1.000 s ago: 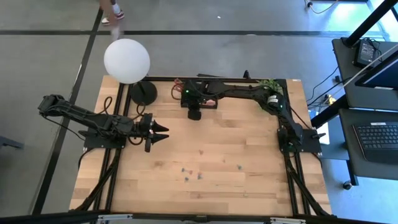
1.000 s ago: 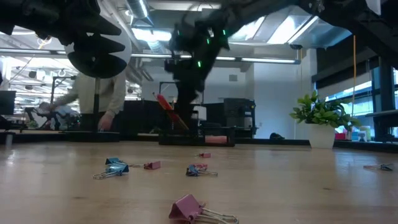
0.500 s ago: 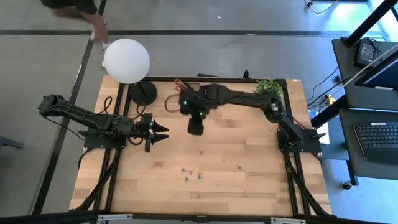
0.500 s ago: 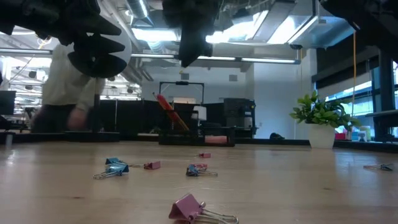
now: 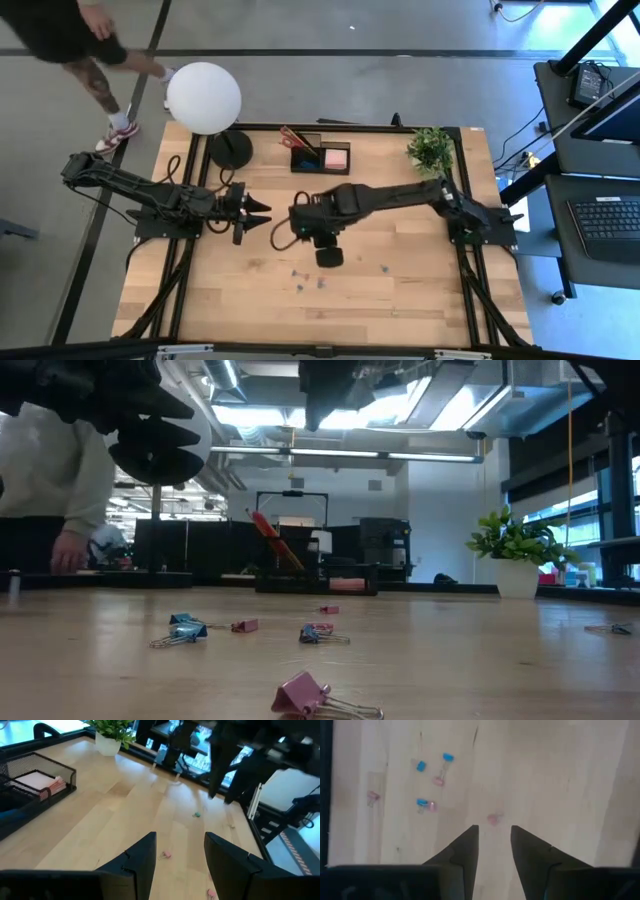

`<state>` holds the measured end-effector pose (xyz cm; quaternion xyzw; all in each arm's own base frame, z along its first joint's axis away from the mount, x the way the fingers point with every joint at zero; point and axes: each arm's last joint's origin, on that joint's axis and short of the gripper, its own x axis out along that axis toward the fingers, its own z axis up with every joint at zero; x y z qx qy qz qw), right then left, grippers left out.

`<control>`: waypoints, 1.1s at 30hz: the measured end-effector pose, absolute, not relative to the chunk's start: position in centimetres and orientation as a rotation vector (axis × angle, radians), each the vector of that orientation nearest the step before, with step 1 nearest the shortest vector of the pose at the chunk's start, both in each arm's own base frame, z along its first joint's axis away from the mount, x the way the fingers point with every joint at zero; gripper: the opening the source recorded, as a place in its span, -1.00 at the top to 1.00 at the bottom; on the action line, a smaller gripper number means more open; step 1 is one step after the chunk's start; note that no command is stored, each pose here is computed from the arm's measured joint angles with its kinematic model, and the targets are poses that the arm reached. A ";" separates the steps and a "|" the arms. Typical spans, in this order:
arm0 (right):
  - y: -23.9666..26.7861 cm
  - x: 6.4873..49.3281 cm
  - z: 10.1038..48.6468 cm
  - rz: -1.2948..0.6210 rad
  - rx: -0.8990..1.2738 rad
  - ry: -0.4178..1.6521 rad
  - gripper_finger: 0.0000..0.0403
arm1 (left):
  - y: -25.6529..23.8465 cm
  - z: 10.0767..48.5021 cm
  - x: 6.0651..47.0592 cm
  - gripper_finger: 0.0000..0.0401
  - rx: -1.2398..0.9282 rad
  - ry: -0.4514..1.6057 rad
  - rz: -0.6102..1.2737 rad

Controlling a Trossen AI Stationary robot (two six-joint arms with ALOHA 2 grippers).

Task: Pick and place office supplies into organizer
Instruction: Put the pink binder clip into the black desk organizer

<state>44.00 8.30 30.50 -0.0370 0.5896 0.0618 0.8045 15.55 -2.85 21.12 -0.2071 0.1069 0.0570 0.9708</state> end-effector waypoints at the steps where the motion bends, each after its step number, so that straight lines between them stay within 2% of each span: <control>1: 8.5 43.9 30.6 0.126 -0.079 1.260 0.41 | -2.8 21.0 15.5 0.21 -0.415 0.227 0.118; 4: 8.5 43.7 30.8 0.075 -0.009 1.255 0.41 | -2.8 20.6 15.4 0.21 -0.404 0.268 0.127; 7: 8.2 43.8 30.7 -0.059 0.038 1.241 0.41 | -2.8 20.2 15.3 0.21 -0.393 0.317 0.120; 13: 8.7 43.4 28.7 -0.279 0.117 1.279 0.41 | -3.0 19.9 15.2 0.21 -0.396 0.355 0.074; 25: 10.2 42.7 22.7 -0.315 0.123 1.359 0.41 | -3.0 20.0 15.2 0.21 -0.399 0.357 0.060; 28: 10.1 42.1 22.3 -0.302 0.147 1.323 0.41 | -3.0 20.0 15.2 0.21 -0.399 0.356 0.060; 33: 8.5 40.6 23.2 -0.359 0.304 1.231 0.41 | -3.0 20.0 15.2 0.21 -0.400 0.356 0.060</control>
